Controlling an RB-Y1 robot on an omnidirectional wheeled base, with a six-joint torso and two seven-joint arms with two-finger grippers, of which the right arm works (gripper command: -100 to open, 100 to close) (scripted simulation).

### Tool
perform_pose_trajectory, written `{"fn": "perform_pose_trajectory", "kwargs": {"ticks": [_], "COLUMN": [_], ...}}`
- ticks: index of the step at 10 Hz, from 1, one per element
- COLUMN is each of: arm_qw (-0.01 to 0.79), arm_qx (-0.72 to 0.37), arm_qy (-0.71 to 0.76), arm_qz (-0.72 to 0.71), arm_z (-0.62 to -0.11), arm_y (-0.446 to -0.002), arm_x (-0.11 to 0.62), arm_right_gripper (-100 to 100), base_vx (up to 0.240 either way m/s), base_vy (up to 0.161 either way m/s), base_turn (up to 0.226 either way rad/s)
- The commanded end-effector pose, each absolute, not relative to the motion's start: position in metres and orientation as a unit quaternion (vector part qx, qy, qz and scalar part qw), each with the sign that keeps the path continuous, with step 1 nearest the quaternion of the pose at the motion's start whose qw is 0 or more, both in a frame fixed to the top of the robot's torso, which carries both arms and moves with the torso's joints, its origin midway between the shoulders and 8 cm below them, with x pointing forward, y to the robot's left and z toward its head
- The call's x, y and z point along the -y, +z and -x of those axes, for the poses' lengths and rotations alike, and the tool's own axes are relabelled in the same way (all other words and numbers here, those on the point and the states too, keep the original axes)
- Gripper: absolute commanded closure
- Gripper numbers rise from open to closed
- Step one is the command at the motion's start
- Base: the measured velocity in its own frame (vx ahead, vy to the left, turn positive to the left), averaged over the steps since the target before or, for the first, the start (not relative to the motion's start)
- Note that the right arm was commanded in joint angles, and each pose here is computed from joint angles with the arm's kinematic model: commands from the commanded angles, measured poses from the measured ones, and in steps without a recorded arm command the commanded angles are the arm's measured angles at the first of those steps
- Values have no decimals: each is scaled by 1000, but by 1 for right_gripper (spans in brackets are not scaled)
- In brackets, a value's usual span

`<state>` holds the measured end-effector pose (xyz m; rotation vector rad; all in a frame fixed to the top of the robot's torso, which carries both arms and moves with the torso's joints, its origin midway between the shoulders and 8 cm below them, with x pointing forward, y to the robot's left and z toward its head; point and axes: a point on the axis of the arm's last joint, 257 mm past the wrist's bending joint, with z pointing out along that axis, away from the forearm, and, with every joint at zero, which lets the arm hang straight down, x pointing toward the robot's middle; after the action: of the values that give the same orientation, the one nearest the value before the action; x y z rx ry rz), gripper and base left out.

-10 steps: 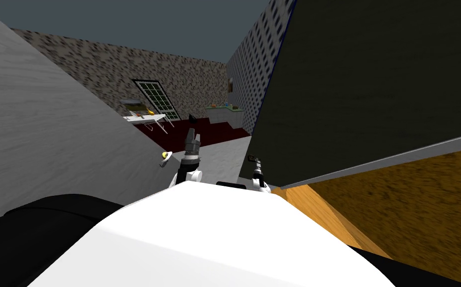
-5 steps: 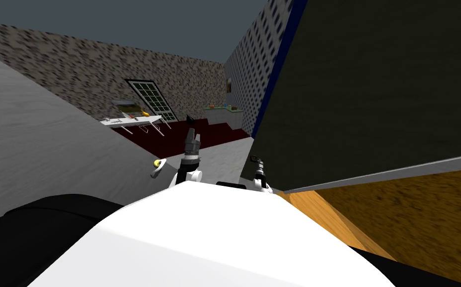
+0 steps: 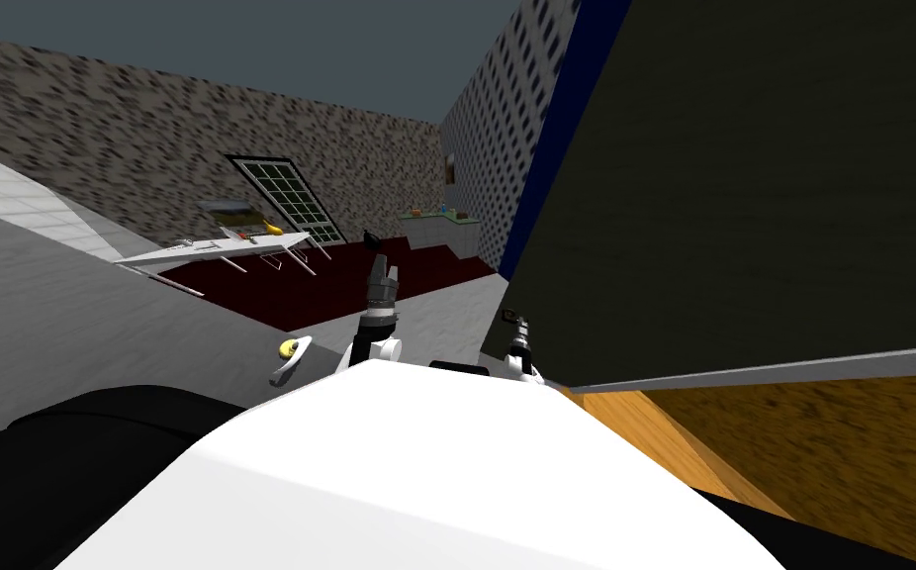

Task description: Push the door open

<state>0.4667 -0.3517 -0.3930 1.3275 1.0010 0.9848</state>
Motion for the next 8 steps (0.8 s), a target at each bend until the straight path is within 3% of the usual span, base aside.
{"fn": "perform_pose_trajectory", "kwargs": {"ticks": [1,8], "arm_qw": [568,592], "arm_qx": [-426,-394], "arm_qy": [419,390], "arm_qz": [-565,-586], "arm_z": [-467,-455], "arm_y": [-393,-390], "arm_x": [352,396], "arm_right_gripper": [100,100], "base_vx": [74,193], "base_vy": [8,38], "base_turn": [-40,-47]}}
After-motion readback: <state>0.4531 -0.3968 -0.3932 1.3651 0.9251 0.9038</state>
